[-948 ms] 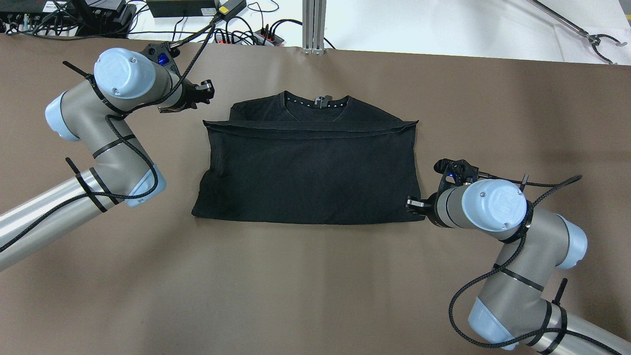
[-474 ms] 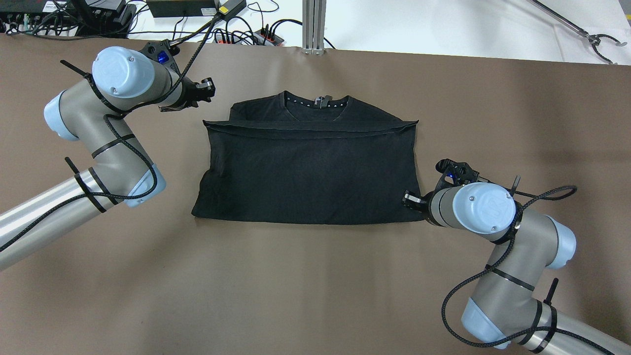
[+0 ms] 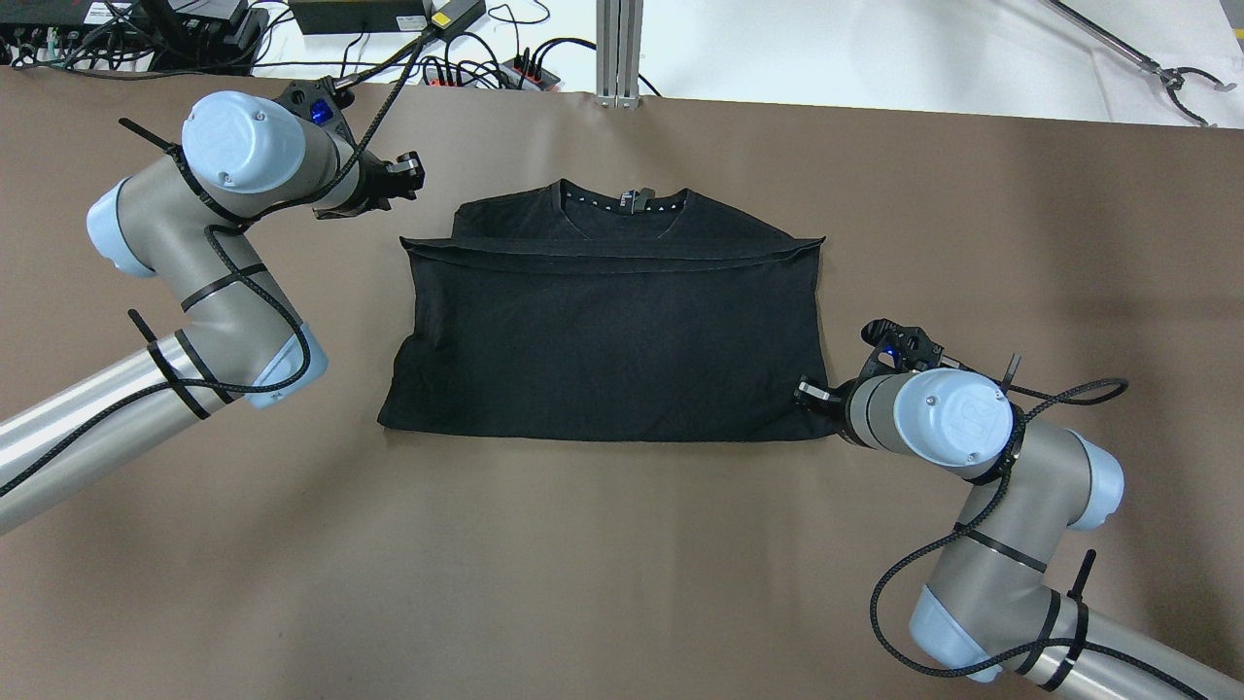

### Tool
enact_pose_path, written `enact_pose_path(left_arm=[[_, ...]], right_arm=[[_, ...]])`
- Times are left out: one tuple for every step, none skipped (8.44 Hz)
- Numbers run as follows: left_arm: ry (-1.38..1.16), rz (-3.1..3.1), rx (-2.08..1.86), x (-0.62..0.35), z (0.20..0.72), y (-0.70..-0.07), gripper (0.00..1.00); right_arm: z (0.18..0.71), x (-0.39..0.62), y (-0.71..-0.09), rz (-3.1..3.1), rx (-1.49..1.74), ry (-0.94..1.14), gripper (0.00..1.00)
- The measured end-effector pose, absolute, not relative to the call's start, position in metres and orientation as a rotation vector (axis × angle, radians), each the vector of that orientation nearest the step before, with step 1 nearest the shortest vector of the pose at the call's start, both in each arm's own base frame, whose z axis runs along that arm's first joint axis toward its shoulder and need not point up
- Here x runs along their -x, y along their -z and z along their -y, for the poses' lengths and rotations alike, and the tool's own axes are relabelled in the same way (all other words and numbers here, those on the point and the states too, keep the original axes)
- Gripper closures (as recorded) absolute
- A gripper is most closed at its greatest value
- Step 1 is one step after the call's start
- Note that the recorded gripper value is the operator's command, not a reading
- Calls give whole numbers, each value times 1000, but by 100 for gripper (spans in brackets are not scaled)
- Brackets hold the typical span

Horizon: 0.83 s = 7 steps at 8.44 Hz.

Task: Fold clothes
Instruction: 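Grasp the folded shirt's side edge with the right gripper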

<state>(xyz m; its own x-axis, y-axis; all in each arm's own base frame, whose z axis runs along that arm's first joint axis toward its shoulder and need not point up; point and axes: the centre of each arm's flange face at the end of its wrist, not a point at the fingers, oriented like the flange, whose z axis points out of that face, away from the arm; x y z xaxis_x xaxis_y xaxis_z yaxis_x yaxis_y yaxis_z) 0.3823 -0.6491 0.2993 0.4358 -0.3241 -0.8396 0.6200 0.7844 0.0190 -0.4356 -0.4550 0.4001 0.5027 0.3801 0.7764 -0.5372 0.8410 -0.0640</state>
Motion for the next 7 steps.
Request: enact_pose_path(left_arm=[[601, -952, -349, -384, 649, -298, 59], [601, -955, -352, -384, 649, -294, 59], [600, -958, -354, -386, 650, -290, 59], [599, -961, -355, -387, 650, -287, 59], [598, -964, -357, -388, 650, -282, 59], [598, -967, -358, -389, 650, -279, 59], [597, -969, -359, -390, 650, -277, 59]], right_arm=[[454, 436, -402, 884, -194, -557, 86], [454, 435, -403, 883, -193, -558, 100], [453, 434, -405, 882, -192, -559, 100], [450, 430, -404, 887, -191, -561, 100], [442, 421, -398, 899, -187, -563, 100], [433, 409, -393, 914, -178, -565, 100], [420, 395, -388, 932, -162, -560, 100]])
